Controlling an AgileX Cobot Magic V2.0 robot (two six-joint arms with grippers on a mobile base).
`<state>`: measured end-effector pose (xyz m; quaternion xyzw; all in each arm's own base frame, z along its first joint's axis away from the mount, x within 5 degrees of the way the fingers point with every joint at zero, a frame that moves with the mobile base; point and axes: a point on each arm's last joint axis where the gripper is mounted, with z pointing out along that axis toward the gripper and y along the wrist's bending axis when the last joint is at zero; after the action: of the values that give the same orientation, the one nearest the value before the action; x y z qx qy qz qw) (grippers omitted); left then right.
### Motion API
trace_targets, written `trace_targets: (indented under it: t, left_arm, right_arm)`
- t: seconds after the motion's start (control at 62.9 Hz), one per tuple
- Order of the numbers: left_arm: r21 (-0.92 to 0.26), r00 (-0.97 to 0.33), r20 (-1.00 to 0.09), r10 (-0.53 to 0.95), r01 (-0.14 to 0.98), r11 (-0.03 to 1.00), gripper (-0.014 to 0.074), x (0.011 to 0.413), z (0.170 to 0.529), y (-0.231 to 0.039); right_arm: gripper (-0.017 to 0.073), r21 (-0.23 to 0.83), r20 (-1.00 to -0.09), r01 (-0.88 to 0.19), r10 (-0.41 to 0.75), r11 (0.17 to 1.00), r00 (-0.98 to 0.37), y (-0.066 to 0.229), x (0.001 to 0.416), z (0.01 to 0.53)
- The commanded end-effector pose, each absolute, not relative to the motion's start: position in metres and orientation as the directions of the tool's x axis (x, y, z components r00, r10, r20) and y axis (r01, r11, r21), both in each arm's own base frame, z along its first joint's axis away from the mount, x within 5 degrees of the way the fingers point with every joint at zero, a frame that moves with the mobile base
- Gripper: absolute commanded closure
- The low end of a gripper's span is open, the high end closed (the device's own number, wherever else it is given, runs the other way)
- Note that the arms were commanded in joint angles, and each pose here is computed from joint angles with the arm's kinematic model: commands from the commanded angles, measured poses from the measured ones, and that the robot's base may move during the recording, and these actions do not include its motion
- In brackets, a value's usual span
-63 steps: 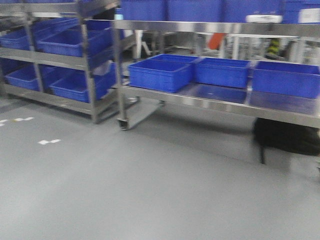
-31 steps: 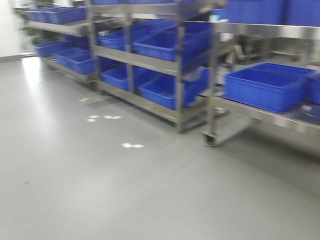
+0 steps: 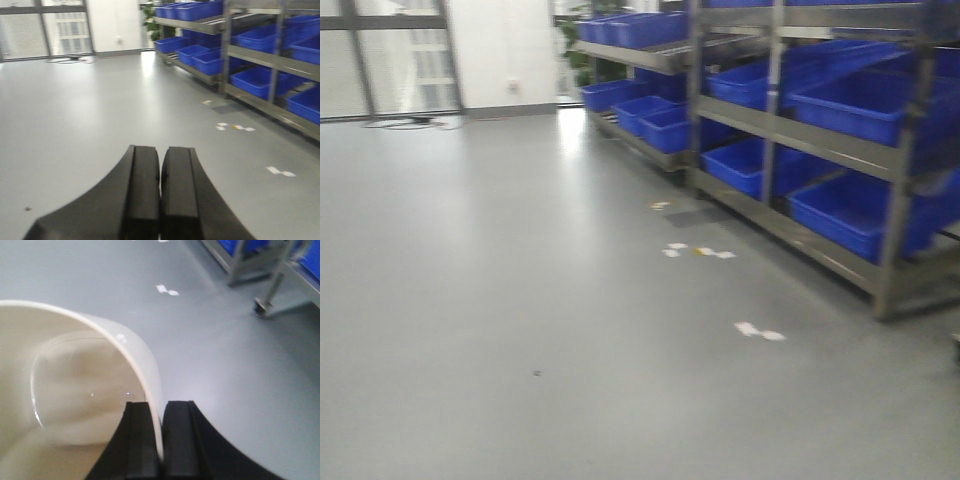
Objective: Move white bin to right shelf second layer
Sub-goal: 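Drive past the blue crate racks toward the roller shelf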
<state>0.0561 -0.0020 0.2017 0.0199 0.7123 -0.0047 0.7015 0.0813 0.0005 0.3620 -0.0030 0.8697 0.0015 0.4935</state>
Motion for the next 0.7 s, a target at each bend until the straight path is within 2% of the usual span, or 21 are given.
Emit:
trace_targets:
  t: [0.0,0.684]
  left_arm:
    - [0.008,0.060,-0.998,0.006,0.040,0.999,0.0509,0.0555,0.2013,-0.0023]
    - [0.008,0.060,-0.998,0.006,0.040,0.999,0.0509,0.0555,0.2013,-0.0023]
  right_arm:
    - [0.0504,0.000,-0.909,-0.003,-0.001,1.000,-0.417,0.0003,0.0837,0.3773]
    - [0.0504,0.000,-0.909,-0.003,-0.001,1.000,-0.417,0.0003,0.0837,0.3773]
